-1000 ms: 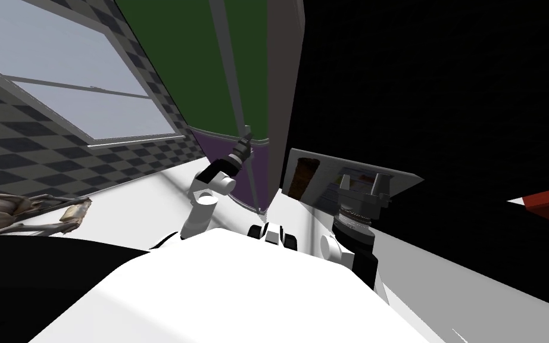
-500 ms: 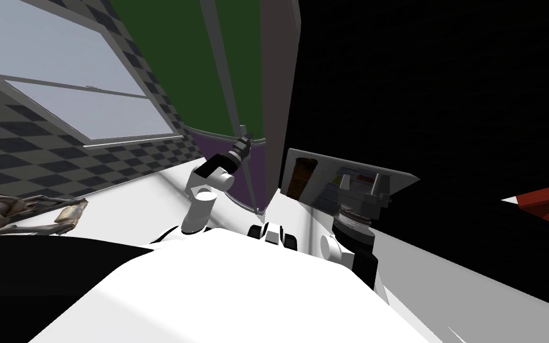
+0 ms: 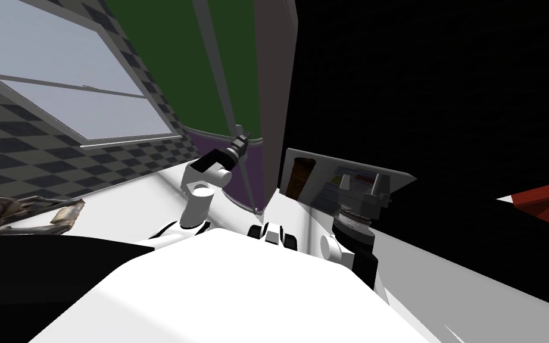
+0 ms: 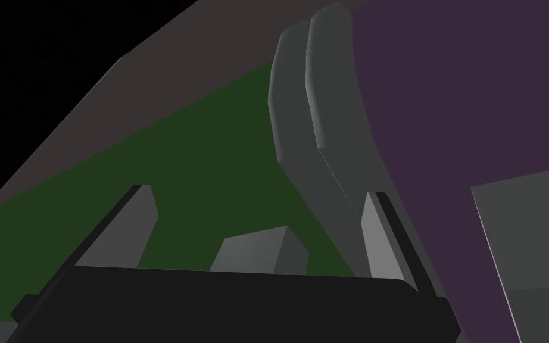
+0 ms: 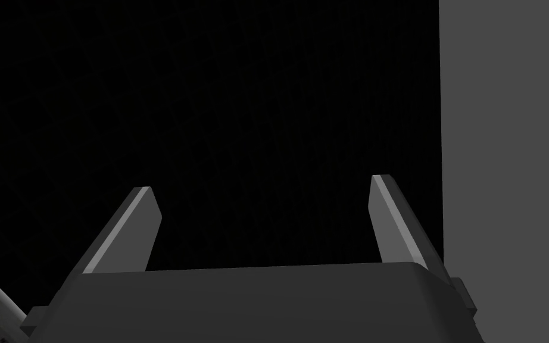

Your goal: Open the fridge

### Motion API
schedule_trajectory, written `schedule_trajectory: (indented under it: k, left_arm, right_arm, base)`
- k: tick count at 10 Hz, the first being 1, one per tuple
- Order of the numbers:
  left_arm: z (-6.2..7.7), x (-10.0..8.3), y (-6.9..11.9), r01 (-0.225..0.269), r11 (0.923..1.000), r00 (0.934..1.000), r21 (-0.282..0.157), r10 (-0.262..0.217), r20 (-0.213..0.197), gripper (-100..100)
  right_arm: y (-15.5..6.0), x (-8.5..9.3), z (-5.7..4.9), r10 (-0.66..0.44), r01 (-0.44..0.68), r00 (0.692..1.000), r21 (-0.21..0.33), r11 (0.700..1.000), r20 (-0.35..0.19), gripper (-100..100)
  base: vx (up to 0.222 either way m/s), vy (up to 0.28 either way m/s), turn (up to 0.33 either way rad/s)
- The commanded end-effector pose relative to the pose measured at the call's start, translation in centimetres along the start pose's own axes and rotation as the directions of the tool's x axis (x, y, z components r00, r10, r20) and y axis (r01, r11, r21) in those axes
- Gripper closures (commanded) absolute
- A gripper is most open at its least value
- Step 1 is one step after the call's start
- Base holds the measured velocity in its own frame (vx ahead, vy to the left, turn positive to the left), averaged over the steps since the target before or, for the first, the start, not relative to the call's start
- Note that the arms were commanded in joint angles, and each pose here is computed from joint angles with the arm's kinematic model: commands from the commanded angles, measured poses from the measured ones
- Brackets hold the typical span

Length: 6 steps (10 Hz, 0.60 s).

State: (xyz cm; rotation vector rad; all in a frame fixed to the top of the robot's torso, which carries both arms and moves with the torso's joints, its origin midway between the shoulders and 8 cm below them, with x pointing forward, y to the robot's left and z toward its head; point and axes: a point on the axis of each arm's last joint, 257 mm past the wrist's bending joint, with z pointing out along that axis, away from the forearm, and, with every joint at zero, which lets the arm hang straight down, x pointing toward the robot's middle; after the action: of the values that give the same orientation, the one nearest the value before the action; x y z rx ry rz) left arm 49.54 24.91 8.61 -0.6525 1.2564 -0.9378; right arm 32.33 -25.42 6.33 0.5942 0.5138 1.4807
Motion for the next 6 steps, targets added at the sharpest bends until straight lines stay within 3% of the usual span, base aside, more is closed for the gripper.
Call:
schedule_trajectory:
  k: [1,4,6]
  left_arm:
    - [0.2,-1.2,0.5,-0.04,0.9982,0.9991,-0.044,0.041,0.013,-100]
    - [0.2,-2.0,1.3,-0.065,0.9939,0.9976,-0.089,0.067,0.018,-100]
    - [0.2,-4.0,1.8,-0.113,0.9844,0.9921,-0.135,0.119,0.039,-100]
  right_arm:
    - [0.0,0.0,0.0,0.0,0.0,1.0,0.0,1.0,0.0,0]
    - [0.0,0.0,0.0,0.0,0.0,1.0,0.0,1.0,0.0,0]
    - [0.0,0.0,0.0,0.0,0.0,1.0,0.0,1.0,0.0,0]
  base:
    - [0.004,-0.031,-0.01]
    - [0.005,-0.028,-0.004]
    - [0.004,-0.03,-0.008]
